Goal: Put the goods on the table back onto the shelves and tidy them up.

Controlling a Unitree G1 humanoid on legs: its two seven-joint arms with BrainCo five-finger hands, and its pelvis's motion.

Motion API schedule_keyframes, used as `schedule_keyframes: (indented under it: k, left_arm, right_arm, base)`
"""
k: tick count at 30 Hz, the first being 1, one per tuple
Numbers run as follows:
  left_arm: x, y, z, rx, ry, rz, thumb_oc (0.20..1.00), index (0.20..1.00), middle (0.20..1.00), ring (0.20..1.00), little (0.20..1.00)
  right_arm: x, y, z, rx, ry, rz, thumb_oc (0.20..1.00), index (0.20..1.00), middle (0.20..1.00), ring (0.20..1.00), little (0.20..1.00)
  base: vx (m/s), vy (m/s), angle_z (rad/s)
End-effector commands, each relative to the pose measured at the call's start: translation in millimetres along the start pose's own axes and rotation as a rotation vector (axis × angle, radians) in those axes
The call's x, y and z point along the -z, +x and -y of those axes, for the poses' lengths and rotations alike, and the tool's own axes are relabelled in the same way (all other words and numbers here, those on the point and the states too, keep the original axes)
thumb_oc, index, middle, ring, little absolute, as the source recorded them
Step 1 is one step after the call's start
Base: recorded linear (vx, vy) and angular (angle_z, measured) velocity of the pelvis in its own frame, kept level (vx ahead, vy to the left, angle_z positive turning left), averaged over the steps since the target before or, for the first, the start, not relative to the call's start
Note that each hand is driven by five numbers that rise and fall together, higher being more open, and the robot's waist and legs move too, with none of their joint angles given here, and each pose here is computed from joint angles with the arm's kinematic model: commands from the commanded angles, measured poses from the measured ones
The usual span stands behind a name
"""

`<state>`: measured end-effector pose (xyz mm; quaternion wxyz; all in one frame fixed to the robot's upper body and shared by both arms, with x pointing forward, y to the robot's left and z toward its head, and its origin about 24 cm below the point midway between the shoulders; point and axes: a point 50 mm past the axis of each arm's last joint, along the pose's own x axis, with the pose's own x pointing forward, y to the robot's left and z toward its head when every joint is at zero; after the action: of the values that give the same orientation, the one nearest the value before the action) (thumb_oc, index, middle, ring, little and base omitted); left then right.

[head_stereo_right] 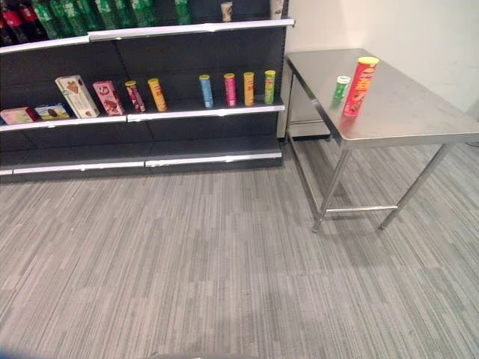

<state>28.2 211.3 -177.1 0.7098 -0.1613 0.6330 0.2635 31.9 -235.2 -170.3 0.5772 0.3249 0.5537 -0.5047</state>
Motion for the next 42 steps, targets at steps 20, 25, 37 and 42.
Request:
schedule_keyframes:
  k: [20, 25, 37, 42]
  left_arm:
    - [1.6, -0.5, 15.6, 0.070, 0.317, 0.003, 1.000, 1.000, 1.000, 1.000, 1.000]
    - [5.7, -0.3, 7.6, 0.045, 0.306, -0.004, 1.000, 1.000, 1.000, 1.000, 1.000]
    - [19.0, -0.7, -4.6, -0.007, 0.337, -0.027, 1.000, 1.000, 1.000, 1.000, 1.000]
    - [17.4, -0.6, -4.2, -0.005, 0.362, -0.011, 1.000, 1.000, 1.000, 1.000, 1.000]
  right_arm:
    - [-3.4, -8.0, -36.5, -0.092, -0.283, 0.104, 1.000, 1.000, 1.000, 1.000, 1.000]
    - [4.0, -8.4, -39.9, -0.108, -0.335, 0.099, 1.000, 1.000, 1.000, 1.000, 1.000]
    - [15.3, -7.4, -38.0, -0.095, -0.437, 0.109, 1.000, 1.000, 1.000, 1.000, 1.000]
    - [10.1, -7.2, -36.8, -0.089, -0.479, 0.134, 1.000, 1.000, 1.000, 1.000, 1.000]
  base:
    - [-0.01, -0.015, 0.04]
    - [-0.03, -0.031, 0.00]
    - [-0.01, -0.006, -0.08]
    - [0.00, 0.000, 0.00]
